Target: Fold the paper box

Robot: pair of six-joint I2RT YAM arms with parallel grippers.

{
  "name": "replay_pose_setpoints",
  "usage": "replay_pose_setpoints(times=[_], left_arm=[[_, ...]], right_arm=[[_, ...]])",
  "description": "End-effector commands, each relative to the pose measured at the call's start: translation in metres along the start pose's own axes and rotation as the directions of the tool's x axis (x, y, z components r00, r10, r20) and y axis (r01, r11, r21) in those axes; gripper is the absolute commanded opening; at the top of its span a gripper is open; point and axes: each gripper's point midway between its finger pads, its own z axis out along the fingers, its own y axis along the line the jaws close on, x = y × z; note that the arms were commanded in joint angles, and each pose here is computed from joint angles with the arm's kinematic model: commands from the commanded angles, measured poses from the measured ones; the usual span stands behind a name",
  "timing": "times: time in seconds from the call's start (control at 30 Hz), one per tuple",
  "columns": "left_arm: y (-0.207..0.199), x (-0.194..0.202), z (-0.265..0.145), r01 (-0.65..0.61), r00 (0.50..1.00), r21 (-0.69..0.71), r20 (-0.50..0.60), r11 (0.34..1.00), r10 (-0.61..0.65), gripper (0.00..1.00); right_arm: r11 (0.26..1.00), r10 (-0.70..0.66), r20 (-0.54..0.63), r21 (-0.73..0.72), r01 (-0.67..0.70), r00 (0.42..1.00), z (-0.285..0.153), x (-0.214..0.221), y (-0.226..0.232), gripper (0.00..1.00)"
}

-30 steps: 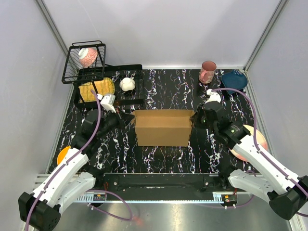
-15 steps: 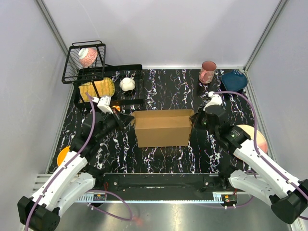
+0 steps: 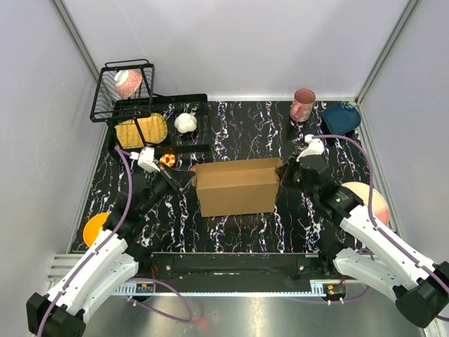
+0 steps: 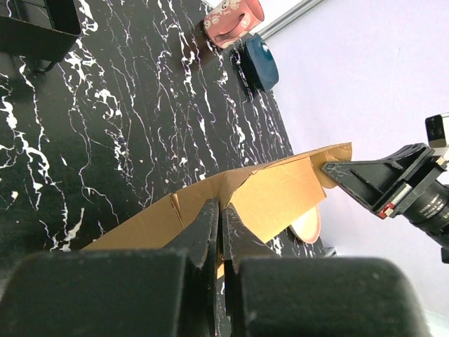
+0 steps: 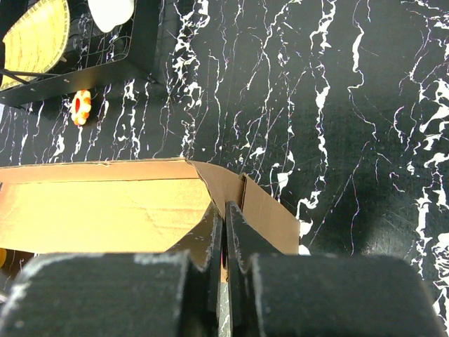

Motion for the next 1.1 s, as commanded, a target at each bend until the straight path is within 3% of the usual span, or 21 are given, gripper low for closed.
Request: replay_pose_setpoints(times=[0.0, 0.1, 0.2, 0.37, 0.57, 1.07], left_arm=[[-0.008, -0.005, 0.000, 0.054, 0.997, 0.037, 0.049, 0.998, -0.056, 0.00], [-0.009, 0.002, 0.002, 0.048, 0.998, 0.038, 0.035, 0.998, -0.049, 0.00], [-0.010, 0.008, 0.003, 0.021, 1.000, 0.036, 0.020, 0.999, -0.022, 0.15], [-0.003, 0.009, -0.001, -0.009, 1.000, -0.005, 0.020, 1.000, 0.009, 0.21], [0.001, 0.004, -0.004, -0.036, 0.998, -0.027, 0.044, 0.999, 0.037, 0.20], [0.012, 0.020, -0.003, -0.107, 0.993, -0.003, 0.044, 0.994, 0.107, 0.03]], right_arm=[[0.989, -0.041, -0.208, 0.129, 0.069, 0.977, -0.002, 0.065, -0.043, 0.00], [0.990, -0.032, -0.212, 0.130, 0.060, 0.977, -0.002, 0.070, -0.045, 0.00], [0.990, -0.025, -0.209, 0.128, 0.053, 0.978, -0.004, 0.071, -0.046, 0.00], [0.990, -0.028, -0.203, 0.128, 0.055, 0.979, -0.007, 0.069, -0.046, 0.00], [0.991, -0.028, -0.201, 0.126, 0.054, 0.979, -0.007, 0.069, -0.047, 0.00], [0.992, -0.022, -0.200, 0.117, 0.046, 0.980, -0.009, 0.070, -0.046, 0.00]])
